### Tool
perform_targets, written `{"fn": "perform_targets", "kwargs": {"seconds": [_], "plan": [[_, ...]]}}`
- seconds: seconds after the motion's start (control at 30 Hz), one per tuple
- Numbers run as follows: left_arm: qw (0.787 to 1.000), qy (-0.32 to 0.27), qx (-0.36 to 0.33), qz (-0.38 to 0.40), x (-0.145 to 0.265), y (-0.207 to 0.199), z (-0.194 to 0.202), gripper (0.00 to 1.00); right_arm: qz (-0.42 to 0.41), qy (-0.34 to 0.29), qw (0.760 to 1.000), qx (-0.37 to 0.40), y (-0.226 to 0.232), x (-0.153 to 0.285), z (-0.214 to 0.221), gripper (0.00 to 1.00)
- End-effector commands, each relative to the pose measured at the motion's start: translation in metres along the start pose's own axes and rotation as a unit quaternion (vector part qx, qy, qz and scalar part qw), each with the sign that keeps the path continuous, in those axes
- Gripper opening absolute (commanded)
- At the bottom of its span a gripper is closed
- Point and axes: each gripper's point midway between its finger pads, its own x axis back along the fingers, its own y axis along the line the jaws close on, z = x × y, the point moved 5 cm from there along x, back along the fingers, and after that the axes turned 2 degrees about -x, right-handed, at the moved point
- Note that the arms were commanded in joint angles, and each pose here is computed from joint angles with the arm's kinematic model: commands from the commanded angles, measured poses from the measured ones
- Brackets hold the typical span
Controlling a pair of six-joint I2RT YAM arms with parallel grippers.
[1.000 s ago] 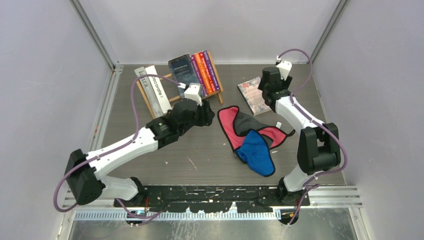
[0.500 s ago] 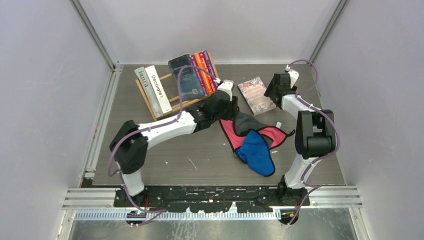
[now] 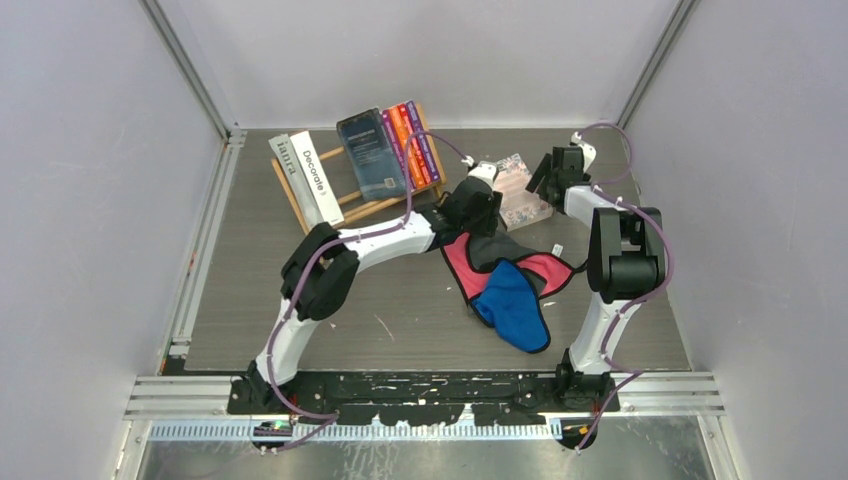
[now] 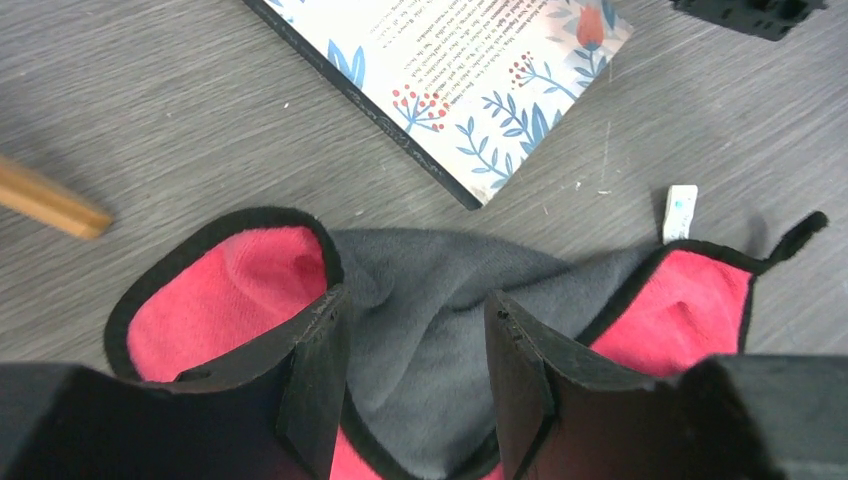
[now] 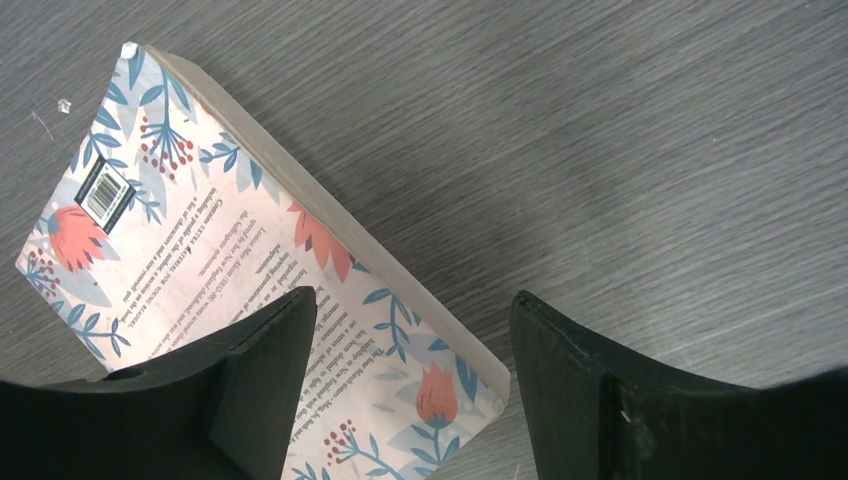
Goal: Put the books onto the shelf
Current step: Pick up the book from the center of the board.
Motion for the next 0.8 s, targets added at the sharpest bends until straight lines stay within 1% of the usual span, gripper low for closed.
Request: {"fn": "perform_targets", "kwargs": {"seconds": [0.0, 0.2, 0.47, 0.63, 0.77], "plan": [[1.000, -0.016, 0.014, 0.014, -0.014, -0.004, -0.019, 0.52, -0.029, -0.035, 0.999, -0.027, 0.010, 0.000, -0.024, 0.76], [0.999, -0.021, 0.028, 0.006, -0.033, 0.005, -0.028, 0.53, -0.031, -0.019, 0.999, -0.030, 0.009, 0.001, -0.020, 0.76], [0.999, -0.014, 0.044, -0.007, -0.056, 0.018, -0.032, 0.54, -0.031, 0.024, 0.998, -0.049, 0.010, 0.006, -0.009, 0.77], [0.999, -0.012, 0.047, -0.004, -0.068, 0.017, -0.034, 0.54, -0.048, 0.043, 0.996, -0.055, 0.016, 0.001, -0.003, 0.77], [0.999, -0.008, 0.053, -0.002, -0.076, 0.017, -0.035, 0.54, -0.045, 0.053, 0.996, -0.057, 0.015, 0.001, 0.001, 0.77]]}}
